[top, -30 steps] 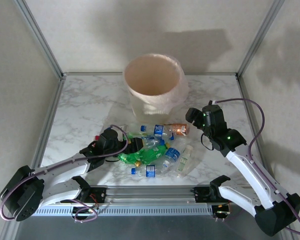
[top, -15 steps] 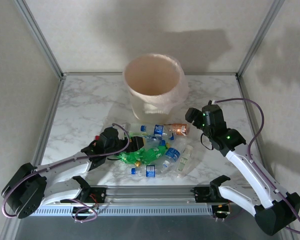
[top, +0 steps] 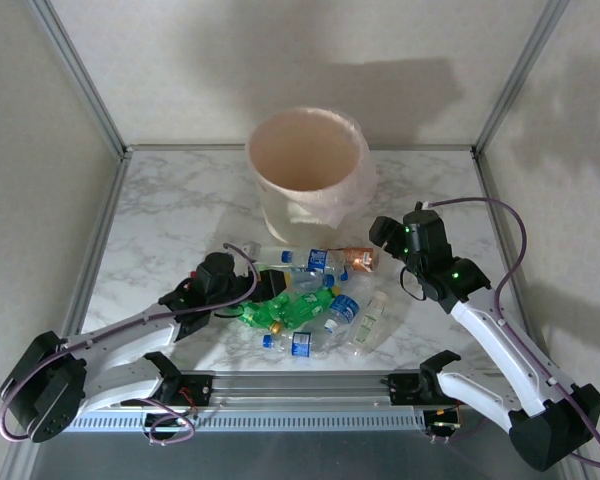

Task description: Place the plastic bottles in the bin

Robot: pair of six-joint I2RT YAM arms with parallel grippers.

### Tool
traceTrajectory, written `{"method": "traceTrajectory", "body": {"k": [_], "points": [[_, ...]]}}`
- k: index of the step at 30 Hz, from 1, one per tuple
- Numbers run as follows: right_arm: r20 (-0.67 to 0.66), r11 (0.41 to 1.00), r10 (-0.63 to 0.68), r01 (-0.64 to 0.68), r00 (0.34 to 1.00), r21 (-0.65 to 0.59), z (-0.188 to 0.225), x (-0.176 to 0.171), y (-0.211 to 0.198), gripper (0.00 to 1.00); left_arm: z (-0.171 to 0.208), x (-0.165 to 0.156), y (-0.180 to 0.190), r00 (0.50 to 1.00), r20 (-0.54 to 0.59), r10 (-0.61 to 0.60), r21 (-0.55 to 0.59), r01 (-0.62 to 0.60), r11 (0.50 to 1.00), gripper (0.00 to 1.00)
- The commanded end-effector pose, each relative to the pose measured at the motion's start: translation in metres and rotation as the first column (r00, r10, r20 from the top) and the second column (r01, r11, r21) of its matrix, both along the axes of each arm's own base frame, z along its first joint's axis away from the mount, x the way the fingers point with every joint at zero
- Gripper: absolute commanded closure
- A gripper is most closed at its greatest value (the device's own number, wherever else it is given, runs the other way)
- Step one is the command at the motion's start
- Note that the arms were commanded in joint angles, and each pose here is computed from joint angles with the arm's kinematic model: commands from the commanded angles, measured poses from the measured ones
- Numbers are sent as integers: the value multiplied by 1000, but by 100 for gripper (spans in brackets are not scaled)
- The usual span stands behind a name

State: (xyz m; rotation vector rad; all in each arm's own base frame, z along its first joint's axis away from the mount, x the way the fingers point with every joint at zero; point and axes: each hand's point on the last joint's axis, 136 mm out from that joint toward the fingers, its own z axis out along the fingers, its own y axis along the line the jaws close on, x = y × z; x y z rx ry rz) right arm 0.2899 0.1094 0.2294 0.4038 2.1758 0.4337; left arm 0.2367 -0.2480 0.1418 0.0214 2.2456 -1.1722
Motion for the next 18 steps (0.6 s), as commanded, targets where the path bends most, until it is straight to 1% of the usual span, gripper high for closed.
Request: {"method": "traceTrajectory", "body": {"k": [1, 7, 13, 16, 18], "points": [[22, 1000, -13, 13, 1000, 8, 6, 0, -1, 16, 31, -2, -8, 999, 31, -34, -54, 35, 998, 43], [22, 994, -94, 95, 995, -45, 11, -2, -20, 16, 71, -15, -11, 994, 74, -85, -111, 92, 989, 44], [-7, 983, -171, 170, 985, -73, 7, -3, -33, 16, 137, -22, -20, 977, 169, -127, -204, 160, 966, 44], [-4, 982, -180, 179, 984, -58, 8, -3, -34, 16, 175, -16, -23, 968, 227, -108, -243, 164, 956, 45], [-2, 983, -178, 178, 984, -46, 8, -3, -33, 16, 201, -8, -24, 960, 268, -74, -272, 150, 950, 46]]}}
